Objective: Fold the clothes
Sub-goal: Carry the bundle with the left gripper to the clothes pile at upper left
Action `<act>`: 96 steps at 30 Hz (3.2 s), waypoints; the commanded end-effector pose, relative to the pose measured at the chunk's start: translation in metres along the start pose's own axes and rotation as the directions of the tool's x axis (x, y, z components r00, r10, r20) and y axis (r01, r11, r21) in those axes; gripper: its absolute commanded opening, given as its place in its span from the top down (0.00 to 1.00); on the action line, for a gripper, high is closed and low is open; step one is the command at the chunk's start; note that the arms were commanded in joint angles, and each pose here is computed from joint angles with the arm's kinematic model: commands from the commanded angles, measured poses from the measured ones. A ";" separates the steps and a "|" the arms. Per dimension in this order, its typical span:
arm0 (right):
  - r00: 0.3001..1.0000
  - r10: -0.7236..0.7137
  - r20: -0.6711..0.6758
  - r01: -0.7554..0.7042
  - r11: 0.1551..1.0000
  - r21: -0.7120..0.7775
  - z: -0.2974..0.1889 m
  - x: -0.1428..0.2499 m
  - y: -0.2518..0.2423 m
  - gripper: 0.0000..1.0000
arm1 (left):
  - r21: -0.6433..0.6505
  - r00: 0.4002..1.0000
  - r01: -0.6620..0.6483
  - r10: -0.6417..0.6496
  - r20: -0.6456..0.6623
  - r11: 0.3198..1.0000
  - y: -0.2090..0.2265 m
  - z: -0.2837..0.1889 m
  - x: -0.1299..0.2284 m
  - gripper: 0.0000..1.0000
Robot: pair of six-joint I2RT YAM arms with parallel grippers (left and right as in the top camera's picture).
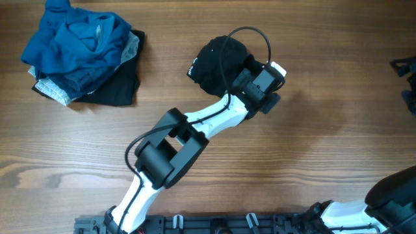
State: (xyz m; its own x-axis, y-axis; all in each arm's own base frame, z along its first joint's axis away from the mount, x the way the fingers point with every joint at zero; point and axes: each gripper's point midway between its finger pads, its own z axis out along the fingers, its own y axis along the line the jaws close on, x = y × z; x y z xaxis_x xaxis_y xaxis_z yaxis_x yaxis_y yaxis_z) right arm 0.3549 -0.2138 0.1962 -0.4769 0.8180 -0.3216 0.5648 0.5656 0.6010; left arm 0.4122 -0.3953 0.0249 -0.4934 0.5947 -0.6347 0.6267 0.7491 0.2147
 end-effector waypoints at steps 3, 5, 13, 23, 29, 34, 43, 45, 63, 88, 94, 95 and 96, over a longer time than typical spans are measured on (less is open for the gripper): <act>1.000 -0.026 0.003 0.026 1.000 -0.011 0.000 -0.002 0.004 0.01 | -0.056 0.999 -0.011 0.008 -0.052 0.998 0.013 0.023 0.023 0.48; 1.000 -0.026 0.003 0.026 1.000 -0.012 0.000 -0.002 0.004 0.01 | -0.122 0.999 -0.013 0.006 -0.051 0.992 0.024 0.022 0.023 0.75; 1.000 -0.029 0.010 0.030 0.999 -0.014 0.000 -0.003 0.005 0.01 | -0.317 0.999 -0.036 0.033 -0.013 0.948 0.072 -0.035 -0.014 0.96; 1.000 -0.029 0.009 0.029 0.999 -0.042 -0.001 -0.004 0.010 0.00 | -0.439 0.901 0.283 -0.080 0.426 0.853 0.220 -0.249 -0.126 0.96; 0.999 -0.045 -0.009 0.044 0.997 -0.066 0.003 0.002 0.020 0.00 | -0.511 0.884 0.335 -0.077 0.460 0.791 0.276 -0.288 -0.119 0.96; 0.997 -0.075 -0.030 0.073 0.994 -0.079 0.009 0.009 0.032 0.00 | -0.661 0.893 0.322 0.015 0.451 0.677 0.354 -0.324 -0.111 0.96; 0.995 -0.091 -0.041 0.087 0.992 -0.087 0.013 0.014 0.038 0.01 | -0.879 0.967 -0.018 0.232 0.106 0.477 0.482 -0.373 -0.047 0.96; 0.995 -0.090 -0.041 0.086 0.992 -0.087 0.013 0.014 0.038 0.01 | -0.900 0.962 -0.066 0.268 0.058 0.430 0.504 -0.388 -0.036 0.96; 0.995 -0.079 -0.054 0.074 0.993 -0.087 0.014 0.017 0.040 0.01 | -0.855 0.969 -0.128 0.245 -0.001 0.502 0.625 -0.351 0.110 0.96; 0.994 -0.106 -0.029 0.103 0.989 -0.103 0.016 0.013 0.048 0.00 | -0.221 0.990 0.128 -0.139 -0.038 0.967 0.387 -0.146 0.075 0.85; 0.994 -0.105 -0.028 0.102 0.989 -0.104 0.016 0.012 0.048 0.01 | -0.210 0.988 0.130 -0.143 -0.051 0.969 0.384 -0.146 0.078 0.00; 0.994 -0.105 -0.029 0.101 0.989 -0.104 0.016 0.012 0.048 0.00 | -0.209 0.988 0.129 -0.143 -0.050 0.969 0.384 -0.146 0.078 0.00; 0.994 -0.105 -0.029 0.101 0.989 -0.103 0.016 0.013 0.048 0.01 | -0.209 0.988 0.131 -0.144 -0.050 0.969 0.384 -0.146 0.078 0.00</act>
State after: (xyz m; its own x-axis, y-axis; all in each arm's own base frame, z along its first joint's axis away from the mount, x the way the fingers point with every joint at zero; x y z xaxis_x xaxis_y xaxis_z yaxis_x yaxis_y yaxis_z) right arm 0.3839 -0.1772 0.2045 -0.5501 0.7552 -0.3565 0.4601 0.6303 0.6253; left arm 0.5234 -0.0168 0.1604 -0.6122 0.5140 -0.6009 0.4273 0.8545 0.2955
